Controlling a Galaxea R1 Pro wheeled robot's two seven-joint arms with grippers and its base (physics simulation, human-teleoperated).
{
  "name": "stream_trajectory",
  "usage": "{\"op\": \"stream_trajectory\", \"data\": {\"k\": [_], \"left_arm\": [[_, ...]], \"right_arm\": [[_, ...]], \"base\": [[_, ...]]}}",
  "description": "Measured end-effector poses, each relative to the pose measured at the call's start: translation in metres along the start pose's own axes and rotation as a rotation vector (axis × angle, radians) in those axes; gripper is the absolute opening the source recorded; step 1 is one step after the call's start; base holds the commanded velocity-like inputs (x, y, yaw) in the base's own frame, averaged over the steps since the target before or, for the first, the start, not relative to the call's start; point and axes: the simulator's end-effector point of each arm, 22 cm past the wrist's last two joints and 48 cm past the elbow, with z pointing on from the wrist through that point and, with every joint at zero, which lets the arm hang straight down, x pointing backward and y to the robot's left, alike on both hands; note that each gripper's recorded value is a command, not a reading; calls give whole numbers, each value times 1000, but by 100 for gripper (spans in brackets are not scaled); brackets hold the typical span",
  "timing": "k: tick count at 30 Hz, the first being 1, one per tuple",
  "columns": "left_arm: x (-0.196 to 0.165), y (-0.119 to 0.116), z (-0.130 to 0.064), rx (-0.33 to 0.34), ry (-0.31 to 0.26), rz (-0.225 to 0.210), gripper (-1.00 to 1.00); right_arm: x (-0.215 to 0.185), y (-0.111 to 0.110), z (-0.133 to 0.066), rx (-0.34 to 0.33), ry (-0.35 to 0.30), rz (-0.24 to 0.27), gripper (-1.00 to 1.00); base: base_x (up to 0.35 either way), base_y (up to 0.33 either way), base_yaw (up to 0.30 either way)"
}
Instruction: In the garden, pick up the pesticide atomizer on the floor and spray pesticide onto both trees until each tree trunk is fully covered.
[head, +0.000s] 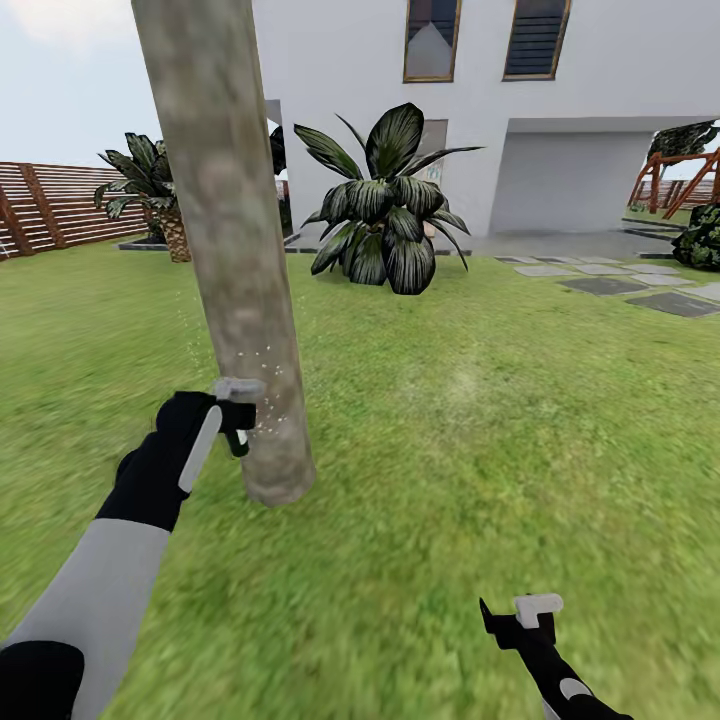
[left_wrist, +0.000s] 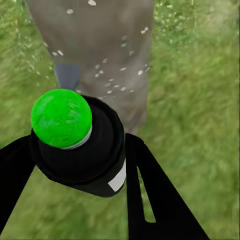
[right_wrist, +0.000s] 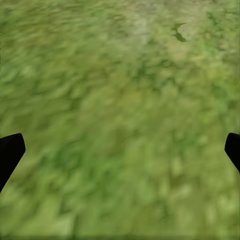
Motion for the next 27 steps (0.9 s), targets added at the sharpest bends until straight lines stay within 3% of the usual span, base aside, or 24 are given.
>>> {"op": "stream_trajectory", "data": {"k": [3, 5, 7, 10, 12, 14, 20, 22, 25, 27], "left_arm": [[-20, -38, -10, 57, -38, -8, -100], [-28, -38, -13, 52, -51, -4, -100], [-35, -30, -16, 40, -68, -5, -100], [-37, 19, -18, -43, -77, 8, -100], [-41, 40, -22, -69, -89, 7, -100], [-48, 43, -29, -70, -117, 6, -100], [-58, 24, -33, -39, -133, 1, -100], [-60, 32, -34, -47, -136, -23, -100], [-60, 66, -36, -81, -139, -93, -100], [-59, 78, -36, -90, -138, -112, -100]], "right_arm": [[0, 0, 0, 0, 0, 0, 100], [0, 0, 0, 0, 0, 0, 100], [0, 0, 0, 0, 0, 0, 100], [0, 0, 0, 0, 0, 0, 100], [0, 0, 0, 0, 0, 0, 100], [0, 0, 0, 0, 0, 0, 100], [0, 0, 0, 0, 0, 0, 100], [0, -1, 0, 1, 0, -1, 100], [0, -1, 0, 1, 1, -1, 100], [0, 0, 0, 0, 1, 0, 100]], "base": [[0, 0, 0], [0, 0, 0], [0, 0, 0], [0, 0, 0], [0, 0, 0], [0, 0, 0], [0, 0, 0], [0, 0, 0], [0, 0, 0], [0, 0, 0]]}}
